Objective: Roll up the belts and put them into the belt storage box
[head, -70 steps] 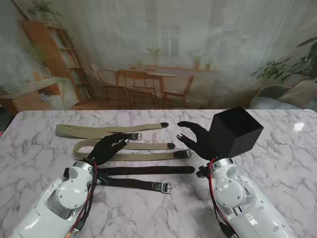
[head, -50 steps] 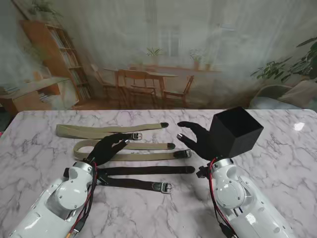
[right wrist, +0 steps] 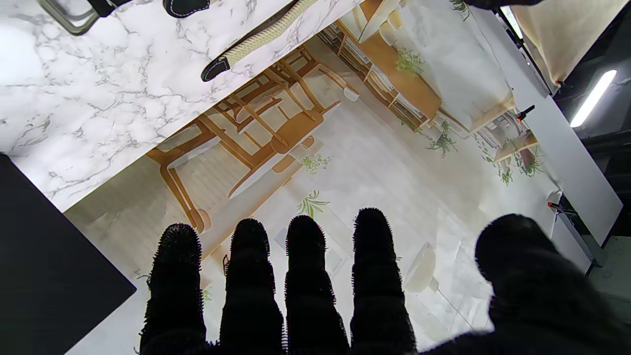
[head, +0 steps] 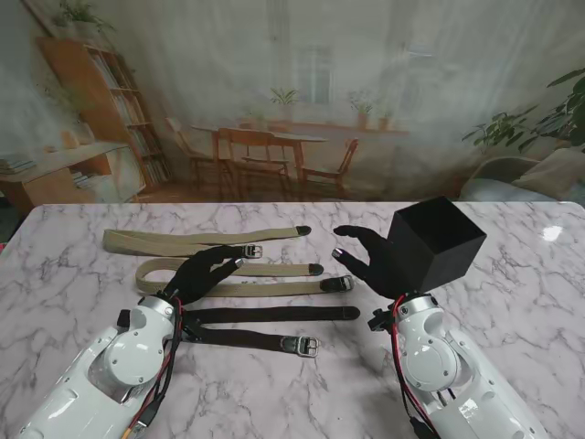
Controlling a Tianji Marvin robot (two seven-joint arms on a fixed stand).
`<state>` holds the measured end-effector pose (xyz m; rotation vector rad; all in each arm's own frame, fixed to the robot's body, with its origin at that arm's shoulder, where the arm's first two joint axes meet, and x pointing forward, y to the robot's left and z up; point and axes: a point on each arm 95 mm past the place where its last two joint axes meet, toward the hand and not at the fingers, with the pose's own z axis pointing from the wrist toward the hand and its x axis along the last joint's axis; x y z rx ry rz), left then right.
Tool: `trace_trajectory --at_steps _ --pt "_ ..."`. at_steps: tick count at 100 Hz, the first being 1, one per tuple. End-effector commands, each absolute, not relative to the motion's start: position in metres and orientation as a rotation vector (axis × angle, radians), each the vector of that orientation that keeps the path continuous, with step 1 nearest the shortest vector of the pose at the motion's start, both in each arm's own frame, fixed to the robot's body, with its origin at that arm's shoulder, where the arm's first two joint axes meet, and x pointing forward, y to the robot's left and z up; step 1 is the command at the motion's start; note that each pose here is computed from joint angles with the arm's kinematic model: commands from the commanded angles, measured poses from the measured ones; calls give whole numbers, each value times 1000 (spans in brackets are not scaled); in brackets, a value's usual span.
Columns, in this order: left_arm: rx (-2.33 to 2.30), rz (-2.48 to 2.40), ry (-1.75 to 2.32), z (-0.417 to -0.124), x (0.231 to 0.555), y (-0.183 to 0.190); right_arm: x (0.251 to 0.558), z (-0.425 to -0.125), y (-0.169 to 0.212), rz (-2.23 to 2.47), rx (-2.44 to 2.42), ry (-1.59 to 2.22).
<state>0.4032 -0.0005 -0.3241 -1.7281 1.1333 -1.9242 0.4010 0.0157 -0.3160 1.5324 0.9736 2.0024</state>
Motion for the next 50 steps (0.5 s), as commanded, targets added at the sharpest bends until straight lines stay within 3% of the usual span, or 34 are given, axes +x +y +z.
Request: trace_trajectory --at_steps 1,50 --pt "-1727 -1937 1155 -323 403 -4 396 -316 16 1998 1526 975" --pt "-1580 -1829 1273 -308 390 16 390 -316 19 2018 1515 989"
